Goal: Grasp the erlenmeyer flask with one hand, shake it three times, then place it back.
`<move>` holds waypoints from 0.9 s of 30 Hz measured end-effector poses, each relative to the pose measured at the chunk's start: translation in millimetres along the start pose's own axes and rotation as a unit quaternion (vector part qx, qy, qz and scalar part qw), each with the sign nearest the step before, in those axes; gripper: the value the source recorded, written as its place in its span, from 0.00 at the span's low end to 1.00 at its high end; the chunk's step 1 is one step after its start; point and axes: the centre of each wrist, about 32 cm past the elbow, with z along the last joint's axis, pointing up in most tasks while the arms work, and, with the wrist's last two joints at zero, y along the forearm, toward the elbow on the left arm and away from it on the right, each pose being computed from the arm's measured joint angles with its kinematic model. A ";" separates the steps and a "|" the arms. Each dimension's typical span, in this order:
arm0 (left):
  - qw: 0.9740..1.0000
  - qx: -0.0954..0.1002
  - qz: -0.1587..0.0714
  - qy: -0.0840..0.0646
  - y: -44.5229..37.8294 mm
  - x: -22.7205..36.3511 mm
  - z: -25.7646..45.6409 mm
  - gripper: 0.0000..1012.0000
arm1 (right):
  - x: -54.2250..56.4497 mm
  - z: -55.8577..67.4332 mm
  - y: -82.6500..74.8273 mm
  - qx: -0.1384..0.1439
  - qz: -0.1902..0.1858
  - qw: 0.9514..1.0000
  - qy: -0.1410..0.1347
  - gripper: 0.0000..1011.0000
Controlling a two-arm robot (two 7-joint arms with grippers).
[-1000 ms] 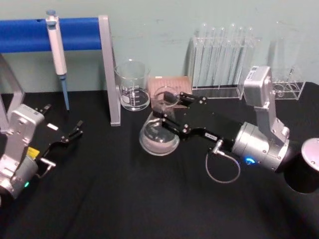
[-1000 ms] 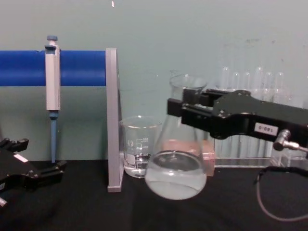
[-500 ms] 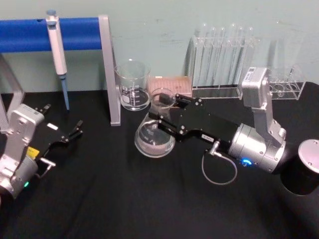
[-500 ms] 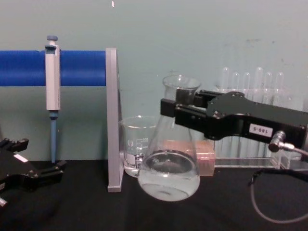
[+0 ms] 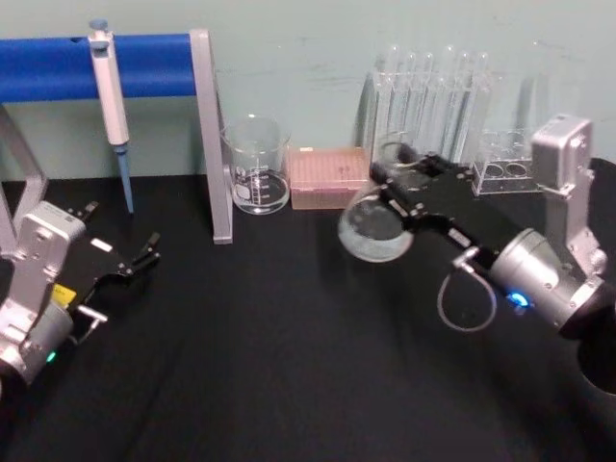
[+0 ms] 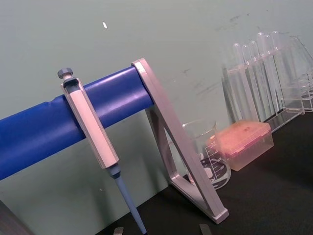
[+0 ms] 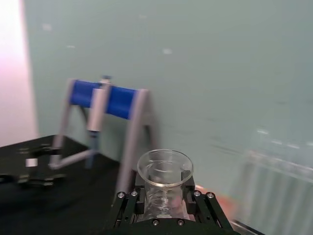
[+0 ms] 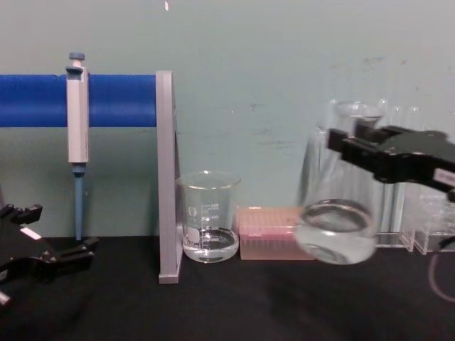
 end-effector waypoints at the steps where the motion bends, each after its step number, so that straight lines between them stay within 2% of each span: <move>1: 1.000 0.000 0.000 0.000 0.0 0.0 0.0 0.99 | 0.7 0.3 -1.7 -0.002 -0.010 1.000 -0.001 0.44; 5: 1.000 0.000 0.000 0.000 0.0 0.0 0.0 0.99 | 4.1 1.1 -11.3 -0.014 -0.061 0.998 -0.007 0.44; 8: 1.000 0.000 0.000 0.000 0.0 0.0 0.0 0.99 | 5.5 1.7 -16.1 -0.020 -0.086 0.996 -0.010 0.44; 10: 1.000 0.000 0.000 0.000 0.0 0.0 0.0 0.99 | 7.7 2.9 -23.0 -0.028 -0.120 0.992 -0.014 0.44; 14: 1.000 0.000 0.000 0.000 0.0 0.0 0.0 0.99 | 10.2 3.5 -30.3 -0.031 -0.152 0.988 -0.019 0.44; 21: 1.000 0.000 0.000 0.000 0.0 0.0 0.0 0.99 | 14.0 3.5 -38.3 -0.039 -0.184 0.982 -0.027 0.44; 25: 1.000 0.000 0.000 0.000 0.0 0.0 0.0 0.99 | 14.9 3.1 -38.6 -0.043 -0.185 0.981 -0.029 0.44; 27: 1.000 0.000 0.000 0.000 0.0 0.0 0.0 0.99 | 15.0 2.4 -36.8 -0.045 -0.177 0.983 -0.028 0.44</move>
